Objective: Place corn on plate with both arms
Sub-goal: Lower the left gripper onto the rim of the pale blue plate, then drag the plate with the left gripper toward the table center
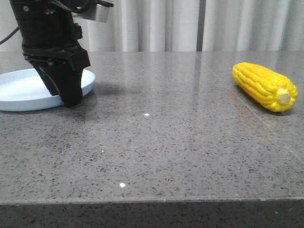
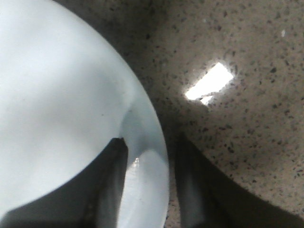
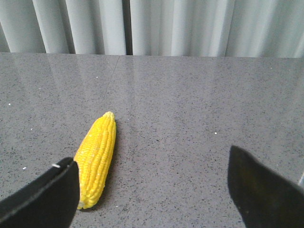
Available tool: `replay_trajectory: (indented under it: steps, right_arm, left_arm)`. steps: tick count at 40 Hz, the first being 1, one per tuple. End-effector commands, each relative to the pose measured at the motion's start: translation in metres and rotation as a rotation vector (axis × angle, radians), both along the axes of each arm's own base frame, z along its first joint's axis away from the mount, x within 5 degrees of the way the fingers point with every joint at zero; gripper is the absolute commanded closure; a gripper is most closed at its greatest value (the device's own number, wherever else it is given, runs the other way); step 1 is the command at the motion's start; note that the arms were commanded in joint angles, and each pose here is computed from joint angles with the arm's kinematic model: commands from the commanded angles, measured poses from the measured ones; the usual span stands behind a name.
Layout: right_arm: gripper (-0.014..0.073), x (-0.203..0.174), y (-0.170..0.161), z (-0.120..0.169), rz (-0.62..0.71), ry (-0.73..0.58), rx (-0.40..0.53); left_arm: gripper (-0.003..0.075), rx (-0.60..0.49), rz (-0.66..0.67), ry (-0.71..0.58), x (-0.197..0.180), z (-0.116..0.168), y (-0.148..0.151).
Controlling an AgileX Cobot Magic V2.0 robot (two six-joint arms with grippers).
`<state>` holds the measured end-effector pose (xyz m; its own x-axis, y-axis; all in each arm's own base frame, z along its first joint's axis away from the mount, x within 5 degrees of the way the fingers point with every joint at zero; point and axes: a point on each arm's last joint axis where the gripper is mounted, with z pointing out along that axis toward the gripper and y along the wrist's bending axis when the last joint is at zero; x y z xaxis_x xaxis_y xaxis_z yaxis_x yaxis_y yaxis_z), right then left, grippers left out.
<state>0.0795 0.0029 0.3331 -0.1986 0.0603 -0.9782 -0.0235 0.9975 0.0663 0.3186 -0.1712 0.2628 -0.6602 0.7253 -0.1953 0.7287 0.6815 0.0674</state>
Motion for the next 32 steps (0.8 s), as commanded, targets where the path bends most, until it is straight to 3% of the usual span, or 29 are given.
replay_trajectory:
  steps: [1,7,17,25,32]
  right_arm:
    - [-0.0058,0.002,-0.001,0.017,-0.006,-0.097,-0.004]
    - [-0.0058,0.002,-0.001,0.017,-0.006,-0.097,-0.004]
    - [-0.0058,0.002,-0.001,0.017,-0.006,-0.097,-0.004]
    - [-0.0058,0.002,-0.001,0.017,-0.006,-0.096,-0.004]
    - [-0.0058,0.002,-0.001,0.017,-0.006,-0.096,-0.004]
  left_arm:
    - [0.0608,-0.061,0.009,-0.077,-0.003,0.024,-0.003]
    - [0.074,-0.063,0.009,-0.083,-0.002,0.024,-0.003]
    - [0.074,-0.076,-0.012,-0.117,-0.004,0.04,-0.009]
    - [0.074,-0.098,-0.099,-0.239,-0.019,0.072,-0.034]
    - [0.0741,-0.123,-0.162,-0.249,-0.036,0.08,-0.058]
